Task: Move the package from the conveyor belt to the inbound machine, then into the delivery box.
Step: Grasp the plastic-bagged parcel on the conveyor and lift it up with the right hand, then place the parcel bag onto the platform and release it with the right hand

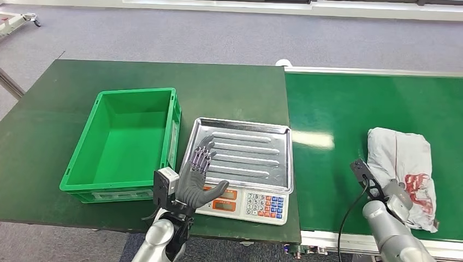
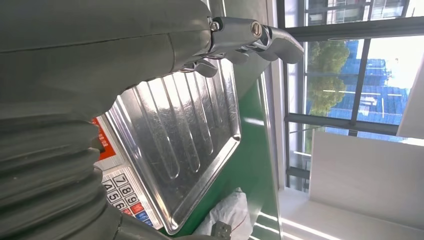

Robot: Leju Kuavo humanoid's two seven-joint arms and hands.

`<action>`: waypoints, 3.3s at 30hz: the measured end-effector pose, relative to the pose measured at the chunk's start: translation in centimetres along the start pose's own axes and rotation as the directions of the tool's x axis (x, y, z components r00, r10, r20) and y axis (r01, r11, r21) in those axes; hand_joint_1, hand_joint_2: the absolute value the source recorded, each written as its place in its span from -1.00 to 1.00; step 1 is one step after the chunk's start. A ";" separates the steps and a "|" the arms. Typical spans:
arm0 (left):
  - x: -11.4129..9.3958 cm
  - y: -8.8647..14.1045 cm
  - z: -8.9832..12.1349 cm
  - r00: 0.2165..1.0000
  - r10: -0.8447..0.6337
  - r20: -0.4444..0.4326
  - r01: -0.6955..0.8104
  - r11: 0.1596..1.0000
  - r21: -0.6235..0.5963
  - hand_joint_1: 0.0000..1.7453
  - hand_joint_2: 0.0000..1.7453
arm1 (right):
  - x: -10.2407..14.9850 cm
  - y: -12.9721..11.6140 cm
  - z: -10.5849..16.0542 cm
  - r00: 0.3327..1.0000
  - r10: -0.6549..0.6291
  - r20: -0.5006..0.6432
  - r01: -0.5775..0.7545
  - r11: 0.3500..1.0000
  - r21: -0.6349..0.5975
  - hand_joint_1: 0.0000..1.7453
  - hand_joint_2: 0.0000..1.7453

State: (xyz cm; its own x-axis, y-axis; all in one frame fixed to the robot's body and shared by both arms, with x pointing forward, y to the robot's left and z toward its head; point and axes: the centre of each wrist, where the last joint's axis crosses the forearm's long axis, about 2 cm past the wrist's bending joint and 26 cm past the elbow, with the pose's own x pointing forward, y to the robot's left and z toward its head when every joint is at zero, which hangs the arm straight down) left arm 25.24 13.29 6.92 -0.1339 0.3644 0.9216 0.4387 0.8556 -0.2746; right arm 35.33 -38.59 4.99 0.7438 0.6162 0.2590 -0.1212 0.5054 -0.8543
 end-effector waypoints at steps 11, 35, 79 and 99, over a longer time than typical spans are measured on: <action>0.0 0.1 0.0 1.000 0.002 0.000 -0.002 1.000 0.005 -1.00 1.00 | -0.3 0.8 0.1 0.987 0.129 -0.098 -0.117 0.986 0.117 1.00 1.00; 0.3 1.7 1.7 0.998 -0.060 0.017 0.058 0.995 0.079 -1.00 1.00 | -0.1 2.4 1.6 0.853 -0.308 0.421 0.375 0.923 -0.083 1.00 1.00; 2.1 3.9 1.6 0.984 -0.142 0.109 0.124 0.980 0.158 -1.00 1.00 | 17.2 6.0 22.2 0.027 -0.570 0.821 0.191 0.809 0.556 -1.00 1.00; 2.5 4.3 2.9 0.945 -0.308 0.111 0.290 0.945 0.152 -1.00 1.00 | 6.8 7.6 16.7 -0.048 -0.923 0.383 0.342 0.345 0.874 -1.00 1.00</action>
State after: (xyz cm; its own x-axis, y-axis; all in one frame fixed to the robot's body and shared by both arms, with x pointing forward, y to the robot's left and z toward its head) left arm 24.24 18.95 7.28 -0.3607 0.1213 0.9248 0.2404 0.9701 -0.0334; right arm 28.46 -20.48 7.80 -0.1751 -0.2644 0.9484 -0.3622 0.9130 0.1877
